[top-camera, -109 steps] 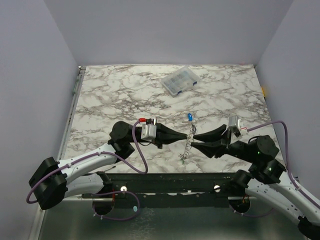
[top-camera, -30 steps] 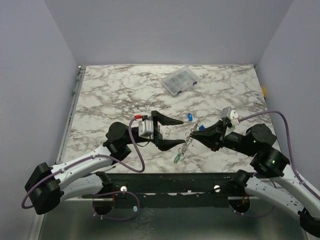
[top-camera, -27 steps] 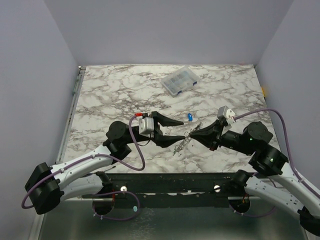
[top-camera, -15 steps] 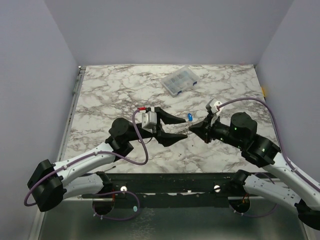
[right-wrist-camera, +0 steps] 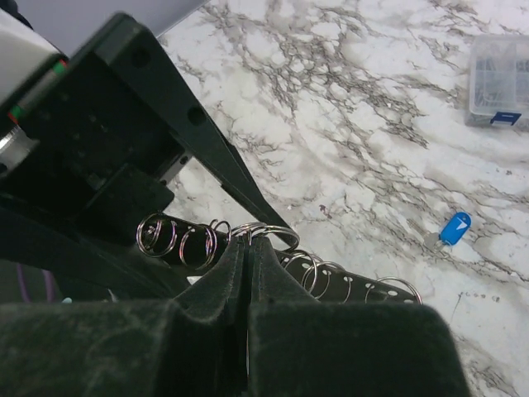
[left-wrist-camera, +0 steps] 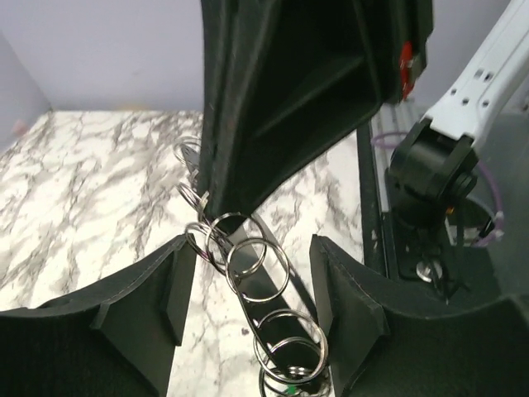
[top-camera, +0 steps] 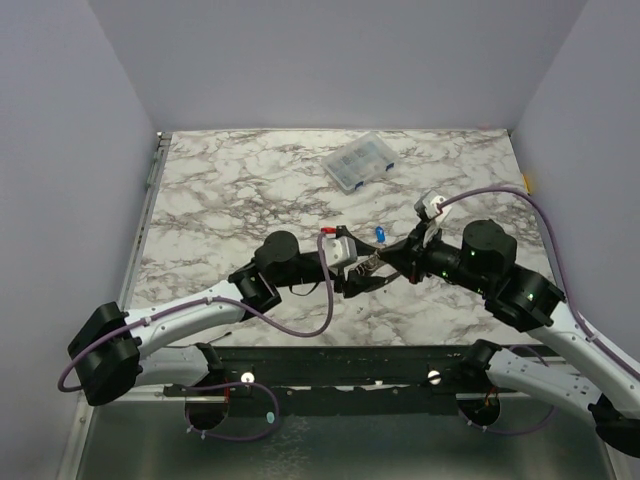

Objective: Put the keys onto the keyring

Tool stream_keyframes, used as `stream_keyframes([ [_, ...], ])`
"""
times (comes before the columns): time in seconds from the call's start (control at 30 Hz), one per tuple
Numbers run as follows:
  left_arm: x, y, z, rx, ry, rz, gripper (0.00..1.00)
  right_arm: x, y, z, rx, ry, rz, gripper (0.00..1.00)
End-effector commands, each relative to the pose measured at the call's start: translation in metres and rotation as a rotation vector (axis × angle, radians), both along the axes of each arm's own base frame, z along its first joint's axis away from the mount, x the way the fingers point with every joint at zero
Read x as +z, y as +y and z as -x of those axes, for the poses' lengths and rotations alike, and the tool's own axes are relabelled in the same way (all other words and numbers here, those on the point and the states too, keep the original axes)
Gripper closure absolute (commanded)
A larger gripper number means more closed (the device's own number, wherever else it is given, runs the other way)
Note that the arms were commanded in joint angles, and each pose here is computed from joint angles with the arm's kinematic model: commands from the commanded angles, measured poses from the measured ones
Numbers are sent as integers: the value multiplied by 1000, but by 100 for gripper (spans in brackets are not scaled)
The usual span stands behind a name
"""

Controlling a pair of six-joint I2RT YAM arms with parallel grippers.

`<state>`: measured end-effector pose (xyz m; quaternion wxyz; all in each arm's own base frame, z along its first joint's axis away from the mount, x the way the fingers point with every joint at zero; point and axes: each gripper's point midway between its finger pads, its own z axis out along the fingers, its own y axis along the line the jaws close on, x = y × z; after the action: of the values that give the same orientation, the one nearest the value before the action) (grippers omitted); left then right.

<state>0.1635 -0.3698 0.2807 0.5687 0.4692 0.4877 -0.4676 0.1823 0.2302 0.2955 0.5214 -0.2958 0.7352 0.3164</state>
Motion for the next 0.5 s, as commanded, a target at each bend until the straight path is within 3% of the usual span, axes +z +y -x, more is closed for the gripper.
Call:
stream_keyframes([
  [0.0,-31,-5,1,37,-72,-157,38,36,0,7,11,-44,-94,99],
  [0.07,-30,-7,-2,59,-75,-158,45,36,0,9,21,-42,-99,99],
  [0.2,-20,-2,-16,156,-85,-141,76,31,0,12,31,-30,-96,99],
  [0.27,-14,0,-17,167,-98,-126,83,28,1,12,31,-20,-92,99],
  [0.33,-12,0,-9,130,-107,-111,81,24,2,12,34,-10,-90,99],
  [0.47,-5,-2,2,79,-107,-69,54,20,4,13,44,4,-93,99],
])
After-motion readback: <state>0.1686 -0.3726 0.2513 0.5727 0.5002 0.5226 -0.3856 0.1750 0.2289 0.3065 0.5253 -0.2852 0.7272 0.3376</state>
